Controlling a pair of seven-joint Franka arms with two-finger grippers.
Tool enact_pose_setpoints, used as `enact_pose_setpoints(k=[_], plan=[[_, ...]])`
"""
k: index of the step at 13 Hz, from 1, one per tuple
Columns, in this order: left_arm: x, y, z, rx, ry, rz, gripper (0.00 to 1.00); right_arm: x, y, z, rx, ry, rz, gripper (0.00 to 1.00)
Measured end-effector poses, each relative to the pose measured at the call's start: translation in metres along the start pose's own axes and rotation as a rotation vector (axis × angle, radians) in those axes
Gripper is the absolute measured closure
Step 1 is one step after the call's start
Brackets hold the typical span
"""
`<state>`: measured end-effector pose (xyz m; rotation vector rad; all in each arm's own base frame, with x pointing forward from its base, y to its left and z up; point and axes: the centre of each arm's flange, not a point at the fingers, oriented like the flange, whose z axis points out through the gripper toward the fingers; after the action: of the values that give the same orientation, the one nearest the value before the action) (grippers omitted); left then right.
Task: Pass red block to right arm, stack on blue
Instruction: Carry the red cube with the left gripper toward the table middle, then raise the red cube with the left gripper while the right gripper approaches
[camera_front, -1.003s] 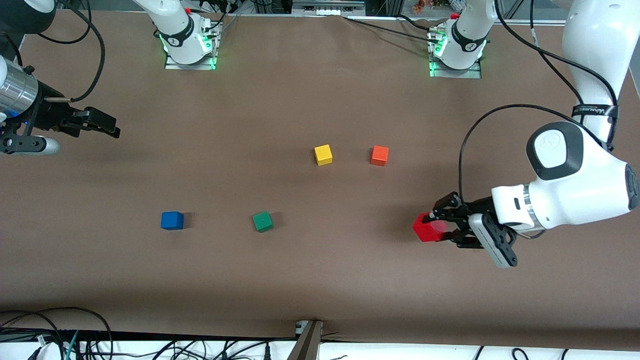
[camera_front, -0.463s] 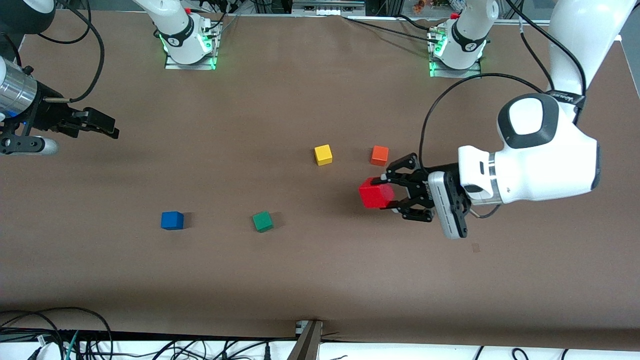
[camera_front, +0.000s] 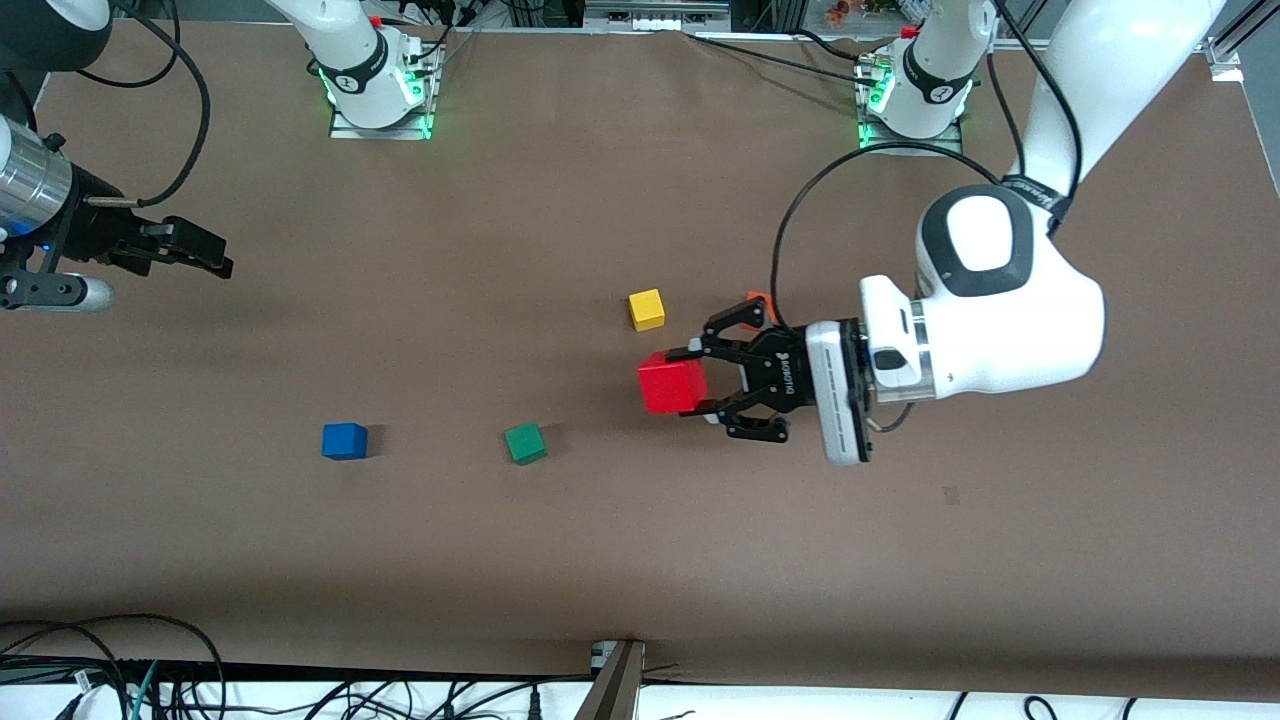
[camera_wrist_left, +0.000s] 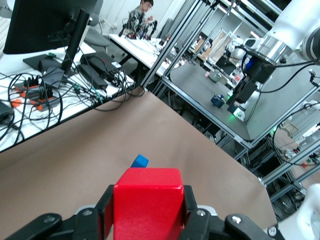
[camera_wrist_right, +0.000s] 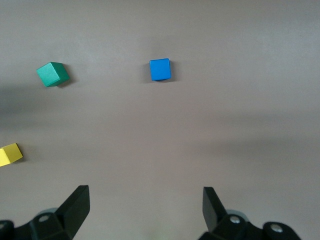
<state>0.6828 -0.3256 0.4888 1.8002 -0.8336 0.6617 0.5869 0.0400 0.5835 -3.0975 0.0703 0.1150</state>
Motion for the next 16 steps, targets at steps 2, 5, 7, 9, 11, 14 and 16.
enact_pose_setpoints(k=[2,5,7,9,11,14,16], plan=[[-0.002,0.01,0.023,0.0,0.02,-0.009,0.44,0.007,-0.001,0.004,0.002,0.019,0.001,0.0],[-0.008,0.02,0.049,-0.011,0.016,-0.013,0.44,0.009,-0.003,0.007,0.002,0.02,-0.004,0.0],[-0.01,0.022,0.055,-0.017,0.012,-0.012,0.44,0.009,-0.005,0.011,0.004,0.006,-0.021,0.0],[-0.011,0.023,0.057,-0.019,0.01,-0.013,0.44,0.009,-0.02,0.013,0.098,-0.008,-0.044,0.0],[-0.013,0.024,0.061,-0.024,0.006,-0.011,0.44,0.007,-0.038,0.012,0.269,-0.033,-0.042,0.0],[-0.017,0.014,0.06,-0.015,0.008,0.054,0.44,0.017,-0.061,0.029,0.516,-0.103,-0.019,0.0],[-0.022,0.005,0.059,-0.021,0.021,0.082,0.44,0.03,-0.075,0.05,0.705,-0.175,0.025,0.0]])
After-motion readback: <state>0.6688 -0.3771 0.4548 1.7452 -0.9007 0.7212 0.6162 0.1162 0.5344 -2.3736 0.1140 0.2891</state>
